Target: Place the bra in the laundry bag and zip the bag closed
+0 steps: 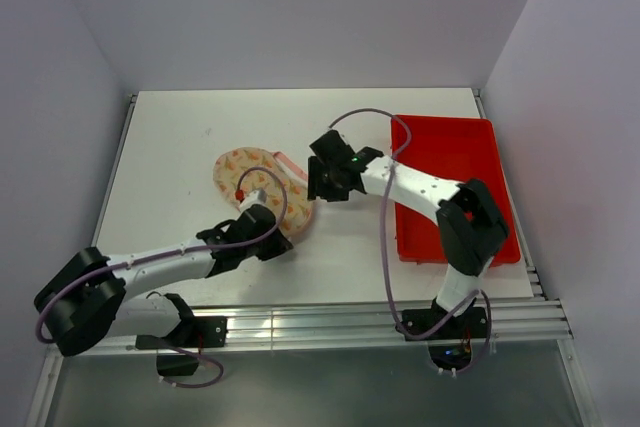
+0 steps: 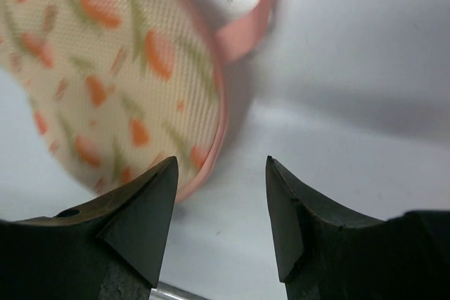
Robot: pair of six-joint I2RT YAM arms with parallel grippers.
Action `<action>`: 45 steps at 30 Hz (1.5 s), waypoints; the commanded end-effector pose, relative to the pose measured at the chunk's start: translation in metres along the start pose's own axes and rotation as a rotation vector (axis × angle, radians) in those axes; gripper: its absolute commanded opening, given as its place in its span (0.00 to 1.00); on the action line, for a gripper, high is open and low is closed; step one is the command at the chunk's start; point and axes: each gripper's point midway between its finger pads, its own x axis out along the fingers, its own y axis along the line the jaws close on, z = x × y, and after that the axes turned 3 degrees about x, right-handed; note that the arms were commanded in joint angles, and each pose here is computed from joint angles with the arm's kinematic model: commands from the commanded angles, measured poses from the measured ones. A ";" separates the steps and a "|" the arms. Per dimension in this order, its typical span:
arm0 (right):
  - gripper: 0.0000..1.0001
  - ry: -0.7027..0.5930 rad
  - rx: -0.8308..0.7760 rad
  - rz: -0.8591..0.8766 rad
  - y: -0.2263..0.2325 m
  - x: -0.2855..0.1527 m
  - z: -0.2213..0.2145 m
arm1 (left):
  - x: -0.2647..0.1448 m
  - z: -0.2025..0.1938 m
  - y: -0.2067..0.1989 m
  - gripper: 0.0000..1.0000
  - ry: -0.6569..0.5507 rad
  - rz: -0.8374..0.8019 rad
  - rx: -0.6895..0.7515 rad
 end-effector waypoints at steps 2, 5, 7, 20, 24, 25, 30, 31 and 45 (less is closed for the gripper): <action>0.61 -0.085 0.076 0.098 0.006 -0.050 0.004 | 0.004 0.025 -0.063 0.00 -0.038 -0.167 0.070; 0.64 -0.092 0.127 0.136 0.002 -0.057 -0.008 | 0.009 0.026 -0.072 0.00 -0.027 -0.180 0.088; 0.64 -0.077 0.171 0.173 0.003 -0.055 -0.017 | 0.012 0.025 -0.077 0.00 -0.015 -0.188 0.095; 0.64 -0.008 0.364 0.246 0.016 -0.012 -0.050 | 0.016 0.020 -0.078 0.00 0.009 -0.201 0.105; 0.64 -0.004 0.400 0.248 0.017 0.000 -0.057 | 0.016 0.017 -0.076 0.00 0.018 -0.201 0.106; 0.64 0.000 0.416 0.250 0.018 0.002 -0.058 | 0.016 0.017 -0.076 0.00 0.019 -0.202 0.106; 0.55 0.001 0.446 0.252 0.017 0.011 -0.062 | 0.015 0.016 -0.074 0.00 0.022 -0.199 0.109; 0.50 -0.002 0.447 0.250 0.017 0.012 -0.061 | 0.014 0.015 -0.073 0.00 0.023 -0.198 0.109; 0.08 -0.031 0.430 0.203 0.012 0.018 -0.054 | 0.006 -0.010 -0.016 0.00 0.073 -0.120 -0.008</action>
